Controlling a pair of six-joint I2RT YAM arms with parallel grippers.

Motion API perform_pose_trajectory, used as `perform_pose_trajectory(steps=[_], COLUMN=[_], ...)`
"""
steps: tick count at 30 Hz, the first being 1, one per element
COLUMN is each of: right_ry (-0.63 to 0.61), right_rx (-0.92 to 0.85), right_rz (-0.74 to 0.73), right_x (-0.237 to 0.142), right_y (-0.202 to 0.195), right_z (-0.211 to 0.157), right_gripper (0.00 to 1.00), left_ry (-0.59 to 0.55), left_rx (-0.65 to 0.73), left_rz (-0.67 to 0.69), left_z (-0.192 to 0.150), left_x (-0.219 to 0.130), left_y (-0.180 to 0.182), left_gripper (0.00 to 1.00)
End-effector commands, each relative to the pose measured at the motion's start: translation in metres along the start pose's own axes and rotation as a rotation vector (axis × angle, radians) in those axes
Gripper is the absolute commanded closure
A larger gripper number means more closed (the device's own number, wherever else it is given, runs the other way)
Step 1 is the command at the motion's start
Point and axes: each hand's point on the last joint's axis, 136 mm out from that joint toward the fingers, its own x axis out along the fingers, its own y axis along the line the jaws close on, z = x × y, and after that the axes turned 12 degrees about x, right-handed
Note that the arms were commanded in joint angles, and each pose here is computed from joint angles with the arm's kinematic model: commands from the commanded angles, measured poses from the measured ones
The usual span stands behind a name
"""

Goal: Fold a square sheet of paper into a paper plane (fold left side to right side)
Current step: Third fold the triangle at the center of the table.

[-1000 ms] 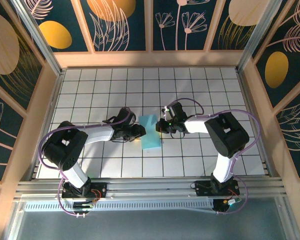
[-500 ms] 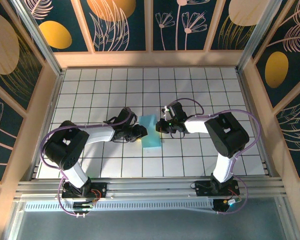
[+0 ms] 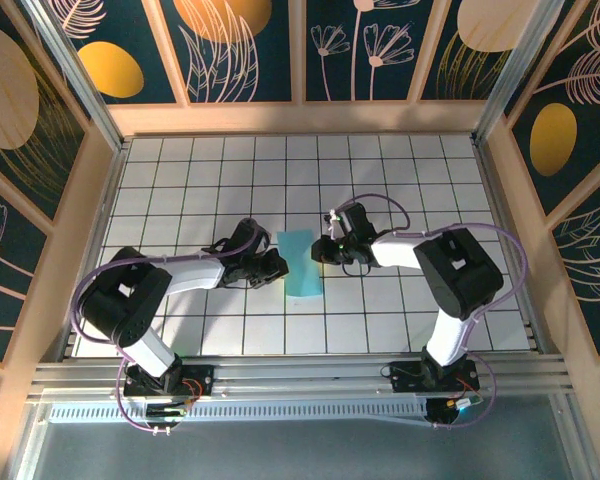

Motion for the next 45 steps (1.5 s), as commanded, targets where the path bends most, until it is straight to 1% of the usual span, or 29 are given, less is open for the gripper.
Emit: perform_pose_trajectory(steps=[1,5,9,10,12,14,15,17,20,23,29,32,35,45], right_ry=[-0.105,-0.191,-0.265,-0.277,-0.289,-0.295,-0.3,-0.304,-0.32,-0.329,-0.316,-0.353,-0.381,-0.37], right_rx=[-0.092,-0.248,-0.432,-0.464,-0.544,-0.662,-0.719,-0.818,-0.937,-1.015,-1.111,-1.128,-1.135,-1.146], right_rz=[0.021,-0.012,-0.038,-0.037,-0.031,-0.014,-0.02,-0.02,-0.039,-0.076,-0.171,-0.214,-0.226,-0.232], right_x=[-0.026,-0.054,-0.073,-0.075,-0.077,-0.074,-0.072,-0.067,-0.058,-0.048,-0.026,-0.021,-0.018,-0.012], right_y=[0.019,0.041,0.061,0.063,0.068,0.074,0.074,0.078,0.08,0.077,0.067,0.067,0.072,0.073], right_z=[0.016,0.009,-0.023,-0.031,-0.053,-0.076,-0.087,-0.104,-0.12,-0.125,-0.124,-0.116,-0.109,-0.106], right_gripper=[0.77,0.64,0.52,0.51,0.47,0.47,0.44,0.43,0.38,0.35,0.31,0.27,0.28,0.53], left_ry=[-0.015,0.012,0.033,0.036,0.041,0.043,0.046,0.048,0.052,0.056,0.058,0.063,0.063,0.061], left_rx=[-0.044,-0.096,-0.128,-0.13,-0.129,-0.126,-0.126,-0.122,-0.118,-0.115,-0.109,-0.11,-0.111,-0.11], left_rz=[-0.054,-0.093,-0.111,-0.113,-0.108,-0.103,-0.101,-0.098,-0.093,-0.089,-0.084,-0.08,-0.079,-0.078], left_z=[0.001,-0.006,-0.011,-0.012,-0.013,-0.013,-0.013,-0.013,-0.013,-0.014,-0.014,-0.016,-0.017,-0.018], left_x=[-0.007,-0.009,-0.011,-0.011,-0.011,-0.011,-0.01,-0.01,-0.01,-0.009,-0.01,-0.011,-0.011,-0.013], left_y=[-0.014,-0.018,-0.019,-0.02,-0.019,-0.018,-0.018,-0.018,-0.017,-0.017,-0.018,-0.016,-0.015,-0.014], left_gripper=[0.93,0.94,0.95,0.95,0.95,0.95,0.95,0.95,0.95,0.95,0.95,0.95,0.95,0.94])
